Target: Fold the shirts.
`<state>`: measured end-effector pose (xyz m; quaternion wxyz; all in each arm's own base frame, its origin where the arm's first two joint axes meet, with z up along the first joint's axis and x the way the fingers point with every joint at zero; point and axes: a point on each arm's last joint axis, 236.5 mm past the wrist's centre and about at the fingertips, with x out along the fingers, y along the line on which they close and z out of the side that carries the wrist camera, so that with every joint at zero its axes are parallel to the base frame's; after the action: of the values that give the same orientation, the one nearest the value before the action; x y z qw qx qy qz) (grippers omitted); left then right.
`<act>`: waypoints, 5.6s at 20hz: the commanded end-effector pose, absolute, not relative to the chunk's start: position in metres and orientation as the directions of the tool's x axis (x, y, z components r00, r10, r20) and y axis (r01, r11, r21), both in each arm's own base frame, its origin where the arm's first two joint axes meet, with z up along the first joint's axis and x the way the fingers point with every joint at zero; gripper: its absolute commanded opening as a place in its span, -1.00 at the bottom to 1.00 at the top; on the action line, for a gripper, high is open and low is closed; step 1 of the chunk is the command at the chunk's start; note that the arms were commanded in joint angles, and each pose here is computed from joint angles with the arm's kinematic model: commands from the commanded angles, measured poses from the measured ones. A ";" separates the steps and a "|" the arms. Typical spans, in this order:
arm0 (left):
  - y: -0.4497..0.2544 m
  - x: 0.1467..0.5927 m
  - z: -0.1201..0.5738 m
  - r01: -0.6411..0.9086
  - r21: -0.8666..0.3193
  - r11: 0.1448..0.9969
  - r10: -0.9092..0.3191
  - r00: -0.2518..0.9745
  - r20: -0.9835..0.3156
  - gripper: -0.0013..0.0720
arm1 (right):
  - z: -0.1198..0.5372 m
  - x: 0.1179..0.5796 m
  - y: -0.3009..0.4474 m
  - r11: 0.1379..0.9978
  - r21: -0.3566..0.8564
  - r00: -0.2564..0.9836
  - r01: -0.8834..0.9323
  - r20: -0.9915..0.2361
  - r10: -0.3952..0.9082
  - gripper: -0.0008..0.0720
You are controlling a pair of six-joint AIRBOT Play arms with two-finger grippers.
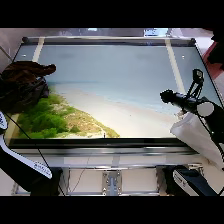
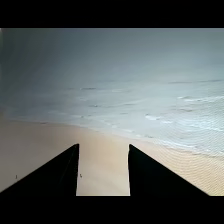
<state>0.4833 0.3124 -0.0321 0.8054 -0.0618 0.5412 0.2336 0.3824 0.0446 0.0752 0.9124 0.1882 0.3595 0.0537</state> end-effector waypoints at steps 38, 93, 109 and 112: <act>-0.458 0.369 -0.006 0.632 -0.591 0.501 -0.715 -0.083 -0.695 -0.93 | 0.150 0.432 -0.016 0.994 0.092 0.947 0.052 -0.320 -0.020 0.01; -0.161 0.528 0.057 0.424 -0.162 0.891 -0.330 0.360 -0.873 0.96 | -0.018 0.362 0.153 0.610 0.748 0.760 0.262 -0.550 0.348 -0.90; 0.079 0.495 -0.009 -0.406 -0.440 0.801 -0.353 0.275 -0.895 0.95 | 0.091 0.383 0.160 0.764 0.640 0.859 -0.084 -0.342 0.381 -0.90; 0.076 0.483 -0.034 -0.441 -0.542 0.715 -0.470 0.271 -0.840 0.95 | 0.091 0.383 0.160 0.759 0.646 0.859 -0.080 -0.342 0.381 -0.90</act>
<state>0.4871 0.0821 -0.0244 0.7300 -0.2894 0.6186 0.0275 0.3830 0.1597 0.0900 0.9091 0.3204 0.2338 0.1271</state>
